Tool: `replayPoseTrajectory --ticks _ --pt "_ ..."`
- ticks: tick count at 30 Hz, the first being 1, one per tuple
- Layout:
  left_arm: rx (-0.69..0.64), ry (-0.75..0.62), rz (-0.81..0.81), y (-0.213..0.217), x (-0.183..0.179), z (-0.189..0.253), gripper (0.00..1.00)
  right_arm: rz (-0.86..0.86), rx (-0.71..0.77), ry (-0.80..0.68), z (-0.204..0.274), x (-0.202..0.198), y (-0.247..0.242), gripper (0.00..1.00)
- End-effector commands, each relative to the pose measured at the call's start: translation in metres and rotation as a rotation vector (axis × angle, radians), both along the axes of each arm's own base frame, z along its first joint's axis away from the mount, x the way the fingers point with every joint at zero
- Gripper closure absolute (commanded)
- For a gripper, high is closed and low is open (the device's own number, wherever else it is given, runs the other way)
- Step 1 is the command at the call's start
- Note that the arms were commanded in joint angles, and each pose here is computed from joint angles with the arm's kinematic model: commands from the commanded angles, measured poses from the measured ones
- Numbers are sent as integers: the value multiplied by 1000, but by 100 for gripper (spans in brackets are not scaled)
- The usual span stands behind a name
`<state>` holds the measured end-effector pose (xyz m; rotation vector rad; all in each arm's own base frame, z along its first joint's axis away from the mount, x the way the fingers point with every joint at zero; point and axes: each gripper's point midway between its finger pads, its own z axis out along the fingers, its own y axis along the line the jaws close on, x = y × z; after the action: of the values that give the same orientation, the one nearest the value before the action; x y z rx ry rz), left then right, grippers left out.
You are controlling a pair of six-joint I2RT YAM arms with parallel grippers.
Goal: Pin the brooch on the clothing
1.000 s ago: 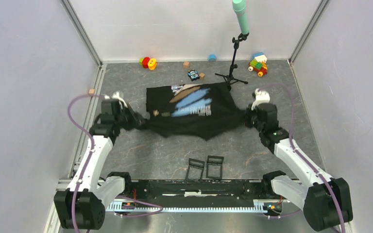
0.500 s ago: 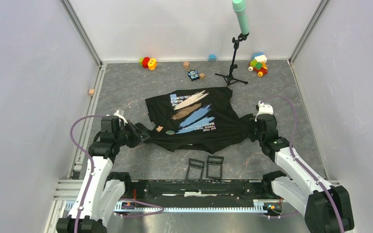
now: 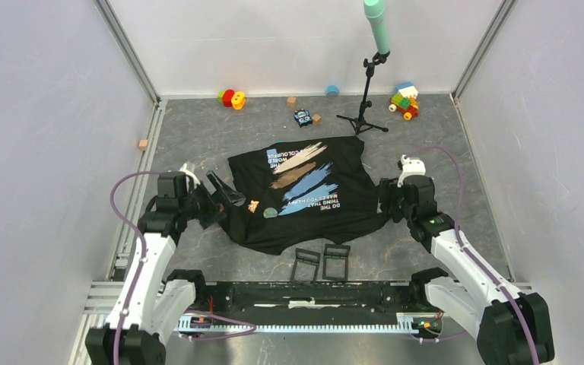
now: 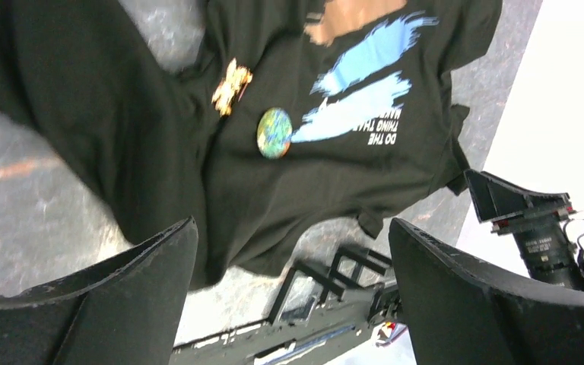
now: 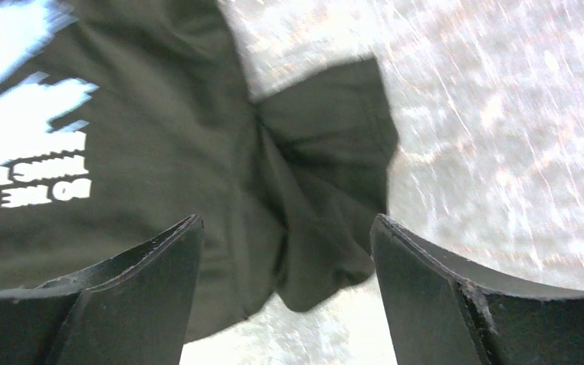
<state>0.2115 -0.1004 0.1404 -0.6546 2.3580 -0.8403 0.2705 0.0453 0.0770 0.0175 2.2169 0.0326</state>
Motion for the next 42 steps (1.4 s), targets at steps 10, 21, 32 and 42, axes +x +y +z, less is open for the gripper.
replayPoseTrajectory --ticks 10,21,32,42 --pt "-65 -267 53 -12 172 25 16 532 267 -200 60 22 148 39" --pt "30 -104 111 -4 233 -70 34 800 449 -155 31 -20 260 57" --pt "150 -21 168 20 238 -111 35 704 346 97 -66 -63 216 61" --pt "197 -57 142 30 263 -111 35 508 179 287 -126 -95 149 64"
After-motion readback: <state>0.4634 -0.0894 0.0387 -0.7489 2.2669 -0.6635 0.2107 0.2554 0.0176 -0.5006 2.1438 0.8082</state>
